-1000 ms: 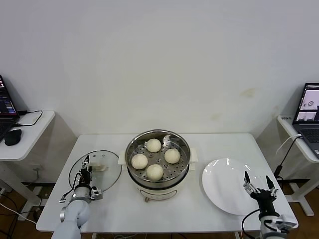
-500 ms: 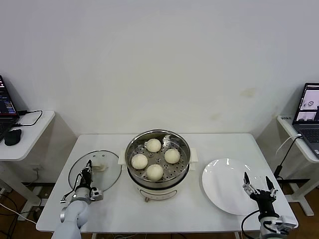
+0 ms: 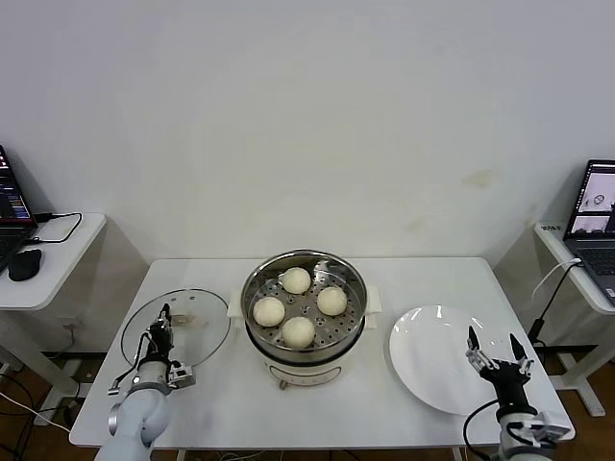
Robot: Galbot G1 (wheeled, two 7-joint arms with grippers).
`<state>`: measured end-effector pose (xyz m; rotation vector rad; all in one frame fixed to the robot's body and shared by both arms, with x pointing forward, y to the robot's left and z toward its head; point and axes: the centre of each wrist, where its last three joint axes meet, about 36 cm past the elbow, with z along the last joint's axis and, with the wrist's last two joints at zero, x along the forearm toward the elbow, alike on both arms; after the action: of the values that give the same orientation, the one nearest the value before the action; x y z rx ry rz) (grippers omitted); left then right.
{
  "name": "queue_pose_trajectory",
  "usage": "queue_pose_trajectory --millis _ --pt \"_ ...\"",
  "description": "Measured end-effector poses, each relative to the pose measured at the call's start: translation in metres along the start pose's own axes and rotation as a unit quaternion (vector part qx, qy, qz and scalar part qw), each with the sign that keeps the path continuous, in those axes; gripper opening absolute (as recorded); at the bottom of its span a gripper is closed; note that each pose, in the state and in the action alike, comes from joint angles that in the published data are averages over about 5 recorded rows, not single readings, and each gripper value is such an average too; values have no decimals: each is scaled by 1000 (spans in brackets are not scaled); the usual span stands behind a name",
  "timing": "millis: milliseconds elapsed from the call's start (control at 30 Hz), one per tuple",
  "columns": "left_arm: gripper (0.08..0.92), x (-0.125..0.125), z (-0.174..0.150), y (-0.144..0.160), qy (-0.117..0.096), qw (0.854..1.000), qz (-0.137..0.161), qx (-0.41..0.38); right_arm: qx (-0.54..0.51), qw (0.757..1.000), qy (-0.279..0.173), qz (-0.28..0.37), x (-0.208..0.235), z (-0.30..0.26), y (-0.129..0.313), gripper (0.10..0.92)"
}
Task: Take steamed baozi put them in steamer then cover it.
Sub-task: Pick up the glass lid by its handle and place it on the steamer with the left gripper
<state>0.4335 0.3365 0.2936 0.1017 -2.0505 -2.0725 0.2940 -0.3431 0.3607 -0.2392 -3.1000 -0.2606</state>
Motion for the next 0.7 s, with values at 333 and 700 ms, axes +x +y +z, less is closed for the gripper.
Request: queue_pose_trajectory --millis 333,700 --pt "135 37 -11 40 21 999 -40 -10 -8 1000 -7 -10 -1 -5 8 823" --pt "135 49 1 75 81 993 -74 -52 -10 1000 -10 -15 -2 -8 10 823"
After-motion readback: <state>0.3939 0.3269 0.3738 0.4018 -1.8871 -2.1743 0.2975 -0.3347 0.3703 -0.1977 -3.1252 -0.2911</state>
